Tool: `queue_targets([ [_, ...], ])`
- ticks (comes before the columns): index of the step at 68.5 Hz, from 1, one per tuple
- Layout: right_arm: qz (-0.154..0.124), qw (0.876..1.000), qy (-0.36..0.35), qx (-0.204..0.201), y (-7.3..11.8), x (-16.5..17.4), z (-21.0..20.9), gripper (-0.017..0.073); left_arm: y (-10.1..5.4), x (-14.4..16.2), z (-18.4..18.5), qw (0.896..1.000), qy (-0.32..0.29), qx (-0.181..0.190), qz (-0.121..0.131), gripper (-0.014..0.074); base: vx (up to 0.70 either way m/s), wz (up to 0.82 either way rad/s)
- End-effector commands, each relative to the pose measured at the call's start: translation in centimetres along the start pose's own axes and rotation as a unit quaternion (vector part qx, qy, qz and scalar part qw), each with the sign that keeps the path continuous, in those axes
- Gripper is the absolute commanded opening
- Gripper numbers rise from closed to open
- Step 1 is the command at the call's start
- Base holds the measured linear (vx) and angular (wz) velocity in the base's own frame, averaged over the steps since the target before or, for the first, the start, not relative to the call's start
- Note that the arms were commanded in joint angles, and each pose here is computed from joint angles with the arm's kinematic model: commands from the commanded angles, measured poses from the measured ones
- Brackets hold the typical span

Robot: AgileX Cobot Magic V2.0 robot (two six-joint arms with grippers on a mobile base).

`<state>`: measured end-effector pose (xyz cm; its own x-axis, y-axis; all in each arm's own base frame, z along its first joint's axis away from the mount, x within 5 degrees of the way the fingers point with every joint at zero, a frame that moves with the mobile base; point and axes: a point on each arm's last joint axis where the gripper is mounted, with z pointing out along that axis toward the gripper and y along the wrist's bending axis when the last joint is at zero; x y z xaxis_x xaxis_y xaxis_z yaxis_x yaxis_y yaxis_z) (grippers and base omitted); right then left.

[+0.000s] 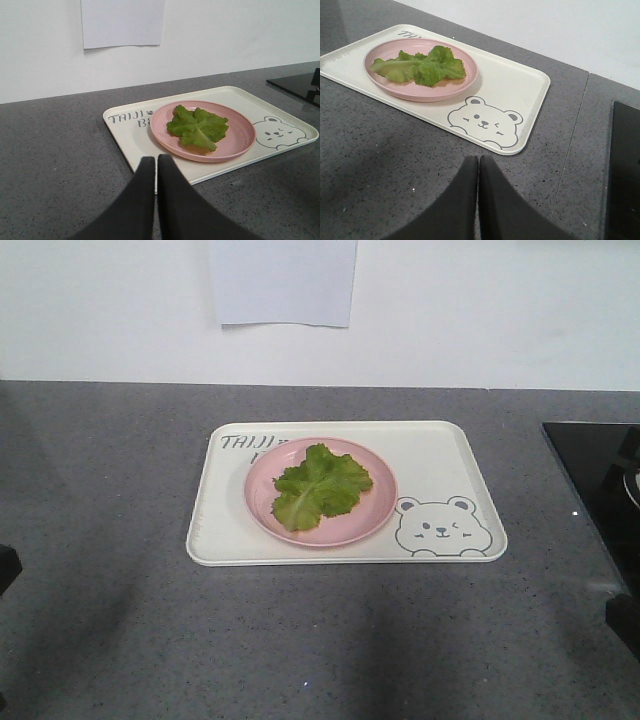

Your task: Transfer vegetables to tray and serve

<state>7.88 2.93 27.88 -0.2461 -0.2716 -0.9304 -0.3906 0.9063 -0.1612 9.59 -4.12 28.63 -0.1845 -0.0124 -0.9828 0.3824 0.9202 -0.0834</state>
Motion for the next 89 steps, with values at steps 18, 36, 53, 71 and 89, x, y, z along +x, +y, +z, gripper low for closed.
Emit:
queue_targets([
  [18, 0.002, 0.999, -0.036, 0.022, -0.5, -1.2, -0.2, -0.0005, -0.1, -1.3, -0.1, 0.999, -0.040, 0.001, 0.006, -0.0006, 0.00, 0.00],
  [36, 0.002, 0.999, -0.036, 0.022, -0.5, -1.2, -0.2, -0.0005, 1.0, 4.9, 0.7, 0.998, -0.063, -0.026, -0.007, -0.0006, 0.00, 0.00],
  [53, 0.002, 0.999, -0.036, 0.022, -0.5, -1.2, -0.2, -0.0005, 2.0, 8.0, -0.2, 0.990, -0.123, -0.061, -0.010, -0.0006, 0.00, 0.00],
  [71, 0.002, 0.999, -0.035, 0.022, -0.5, -1.2, -0.2, -0.0005, 3.0, 8.7, -1.8, 0.985, -0.114, -0.133, -0.004, -0.0006, 0.00, 0.00],
  [89, 0.002, 0.999, -0.035, 0.022, -0.5, -1.2, -0.2, -0.0005, 2.9, 8.8, -3.6, 0.974, -0.153, -0.168, 0.018, -0.0006, 0.00, 0.00],
])
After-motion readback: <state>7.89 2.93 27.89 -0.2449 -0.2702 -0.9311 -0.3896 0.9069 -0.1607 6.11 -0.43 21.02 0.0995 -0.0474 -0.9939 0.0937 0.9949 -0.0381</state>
